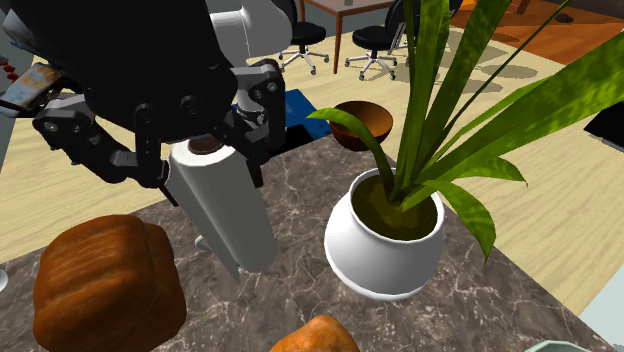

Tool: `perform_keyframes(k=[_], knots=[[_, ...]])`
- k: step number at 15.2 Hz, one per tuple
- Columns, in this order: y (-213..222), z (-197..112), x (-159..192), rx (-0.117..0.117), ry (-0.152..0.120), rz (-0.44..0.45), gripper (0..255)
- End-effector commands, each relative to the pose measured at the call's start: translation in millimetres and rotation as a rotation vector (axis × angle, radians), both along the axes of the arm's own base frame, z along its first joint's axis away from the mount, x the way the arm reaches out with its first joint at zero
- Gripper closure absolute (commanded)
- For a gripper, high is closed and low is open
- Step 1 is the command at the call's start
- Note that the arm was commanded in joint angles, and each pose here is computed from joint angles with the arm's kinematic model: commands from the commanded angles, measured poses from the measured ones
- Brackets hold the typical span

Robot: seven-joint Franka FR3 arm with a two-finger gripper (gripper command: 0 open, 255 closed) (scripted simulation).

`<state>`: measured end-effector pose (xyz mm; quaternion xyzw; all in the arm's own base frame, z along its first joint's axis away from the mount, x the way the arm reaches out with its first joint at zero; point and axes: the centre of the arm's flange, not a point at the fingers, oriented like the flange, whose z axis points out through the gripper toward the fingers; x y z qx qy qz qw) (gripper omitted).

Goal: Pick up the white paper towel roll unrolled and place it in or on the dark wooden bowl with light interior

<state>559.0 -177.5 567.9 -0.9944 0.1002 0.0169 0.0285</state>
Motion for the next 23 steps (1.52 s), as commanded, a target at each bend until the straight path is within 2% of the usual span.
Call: perform_keyframes(k=[1,23], knots=[[0,7,0,0.000,0.000,0.000,255],[228,54,-173,0.000,0.000,0.000,255]])
